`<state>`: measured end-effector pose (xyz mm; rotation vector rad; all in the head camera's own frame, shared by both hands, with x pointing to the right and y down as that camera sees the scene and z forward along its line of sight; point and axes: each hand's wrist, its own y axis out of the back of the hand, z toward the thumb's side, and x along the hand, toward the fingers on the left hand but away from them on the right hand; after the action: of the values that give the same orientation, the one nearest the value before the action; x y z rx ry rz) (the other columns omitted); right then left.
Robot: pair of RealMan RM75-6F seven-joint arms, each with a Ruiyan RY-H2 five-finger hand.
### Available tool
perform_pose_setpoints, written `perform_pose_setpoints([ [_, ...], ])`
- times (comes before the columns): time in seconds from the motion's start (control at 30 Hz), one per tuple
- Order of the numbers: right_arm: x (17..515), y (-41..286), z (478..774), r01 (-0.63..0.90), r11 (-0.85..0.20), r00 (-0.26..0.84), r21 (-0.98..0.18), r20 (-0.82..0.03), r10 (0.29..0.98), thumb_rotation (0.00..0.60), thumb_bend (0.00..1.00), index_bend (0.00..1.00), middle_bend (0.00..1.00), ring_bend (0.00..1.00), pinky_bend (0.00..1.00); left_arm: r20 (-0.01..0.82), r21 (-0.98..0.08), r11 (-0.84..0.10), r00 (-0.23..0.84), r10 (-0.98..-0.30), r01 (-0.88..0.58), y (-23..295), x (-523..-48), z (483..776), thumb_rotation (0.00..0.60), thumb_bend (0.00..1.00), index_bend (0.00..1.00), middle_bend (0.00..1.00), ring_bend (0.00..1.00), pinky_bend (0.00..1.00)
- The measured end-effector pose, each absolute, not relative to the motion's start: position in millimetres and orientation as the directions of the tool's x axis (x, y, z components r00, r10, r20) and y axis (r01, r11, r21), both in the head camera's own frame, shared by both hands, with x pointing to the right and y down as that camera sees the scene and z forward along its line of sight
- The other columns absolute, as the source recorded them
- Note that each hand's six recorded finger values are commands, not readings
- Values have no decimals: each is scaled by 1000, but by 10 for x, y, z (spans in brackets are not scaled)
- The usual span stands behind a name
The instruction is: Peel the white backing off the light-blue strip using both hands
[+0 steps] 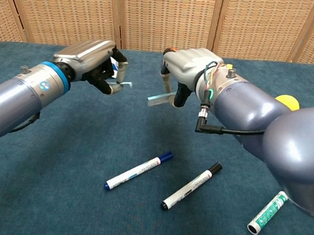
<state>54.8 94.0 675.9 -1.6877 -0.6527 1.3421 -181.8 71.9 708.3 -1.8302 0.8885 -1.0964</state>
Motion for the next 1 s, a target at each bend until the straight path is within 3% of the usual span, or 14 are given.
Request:
perform_pose_setpoints([
  [0.17,587,922,6793,-111,-497,275,-861,-507,817,600,543,614,0,0,0,345,-907,-399,306,-887,-136,574,-2298,7078,600,596,797,997,1000,916],
  [0.27,599,918,6816,-114,-498,271,-860,-509,817,600,534,602,0,0,0,347,-914,-387,262,-901,-120,498,-2617,7062,600,330,678,890,918,888],
  [0.3,602,917,6823,-115,-498,269,-860,-509,817,600,484,545,0,0,0,346,-916,-383,251,-904,-116,481,-2708,7055,600,201,570,772,803,828],
  [0.33,604,914,6830,-116,-498,267,-860,-510,818,600,347,426,0,0,0,345,-918,-380,242,-907,-114,469,-2786,7047,600,95,451,594,637,729],
  [0.43,617,894,6849,-120,-491,260,-863,-505,823,600,8,44,0,0,0,339,-923,-369,221,-914,-111,457,-3007,7027,600,0,161,99,212,418],
  [0.5,621,874,6846,-109,-485,257,-868,-495,830,600,0,0,0,0,0,342,-927,-365,207,-917,-84,448,-3188,7016,600,0,43,4,75,305],
  [0.6,627,841,6809,-75,-471,253,-879,-473,844,600,0,0,0,0,0,346,-931,-361,184,-920,-58,431,-3366,6987,600,0,0,0,2,233],
  [0.83,686,810,6621,-16,-434,258,-901,-423,869,600,0,0,0,0,0,306,-942,-324,171,-936,-87,413,-3508,6769,600,0,0,0,0,164],
  [1.0,848,778,6391,25,-369,290,-929,-346,892,600,0,0,0,0,0,244,-964,-259,184,-952,-58,471,-3691,6453,600,0,0,0,0,106],
])
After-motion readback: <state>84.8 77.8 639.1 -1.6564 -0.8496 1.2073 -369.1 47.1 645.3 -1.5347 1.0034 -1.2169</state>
